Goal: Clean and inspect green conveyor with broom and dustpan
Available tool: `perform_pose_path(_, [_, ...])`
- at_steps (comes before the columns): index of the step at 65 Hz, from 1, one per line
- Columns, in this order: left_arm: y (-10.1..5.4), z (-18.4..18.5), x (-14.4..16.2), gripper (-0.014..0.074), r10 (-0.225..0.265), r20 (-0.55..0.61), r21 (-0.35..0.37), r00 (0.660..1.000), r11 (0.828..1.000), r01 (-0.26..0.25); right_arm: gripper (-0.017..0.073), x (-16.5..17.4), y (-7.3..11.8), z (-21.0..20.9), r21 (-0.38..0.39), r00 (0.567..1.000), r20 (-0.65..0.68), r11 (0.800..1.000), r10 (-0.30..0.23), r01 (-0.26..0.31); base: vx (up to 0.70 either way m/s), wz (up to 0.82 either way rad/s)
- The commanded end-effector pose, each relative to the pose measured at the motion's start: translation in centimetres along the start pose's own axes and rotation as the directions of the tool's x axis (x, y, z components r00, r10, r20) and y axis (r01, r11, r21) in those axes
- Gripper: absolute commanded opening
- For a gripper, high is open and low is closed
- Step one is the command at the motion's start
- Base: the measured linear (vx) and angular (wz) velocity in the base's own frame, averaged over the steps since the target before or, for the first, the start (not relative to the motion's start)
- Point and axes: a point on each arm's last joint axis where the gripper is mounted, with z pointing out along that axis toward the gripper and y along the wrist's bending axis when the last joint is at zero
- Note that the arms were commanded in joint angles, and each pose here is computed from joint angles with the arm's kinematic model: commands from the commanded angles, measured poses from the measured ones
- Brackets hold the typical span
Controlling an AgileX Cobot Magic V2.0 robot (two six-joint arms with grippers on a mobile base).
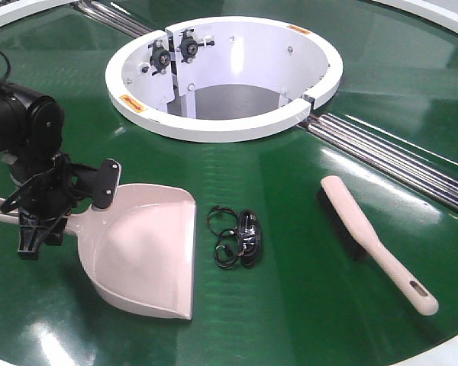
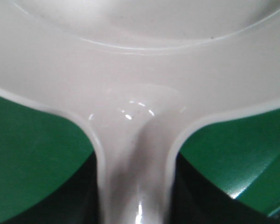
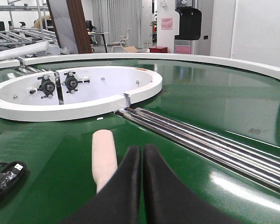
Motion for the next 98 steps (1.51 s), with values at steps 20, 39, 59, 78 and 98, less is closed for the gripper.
perform_pose_path(20, [0.24, -2.19, 0.49, -0.0007, -0.055, -0.015, -0.089, 0.998, 0.995, 0.053, -0.0008, -0.61, 0.03, -0.09, -0.001, 0.997, 0.079, 1.000, -0.017, 0.017, 0.00, 0.00])
perform_pose_path(39, [0.33, -2.02, 0.51, -0.0007, -0.051, -0.023, -0.089, 0.998, 0.995, 0.049, -0.0008, -0.61, 0.03, -0.09, -0.001, 0.997, 0.079, 1.000, -0.017, 0.017, 0.00, 0.00])
perform_pose_path(59, [0.42, -2.03, 0.48, -0.0007, -0.051, -0.019, -0.099, 0.999, 0.994, 0.049, -0.0008, -0.61, 0.03, -0.09, -0.001, 0.997, 0.079, 1.000, -0.017, 0.017, 0.00, 0.00])
perform_pose_path(78, [0.54, -2.07, 0.40, -0.0007, -0.052, -0.009, -0.114, 0.999, 0.992, 0.051, -0.0008, -0.61, 0.03, -0.09, -0.001, 0.997, 0.079, 1.000, -0.017, 0.017, 0.00, 0.00])
perform_pose_path(98, [0.40, -2.06, 0.45, -0.0006, -0.052, -0.015, -0.099, 0.999, 0.994, 0.051, -0.0008, -0.58, 0.03, -0.09, -0.001, 0.997, 0.078, 1.000, -0.017, 0.017, 0.00, 0.00])
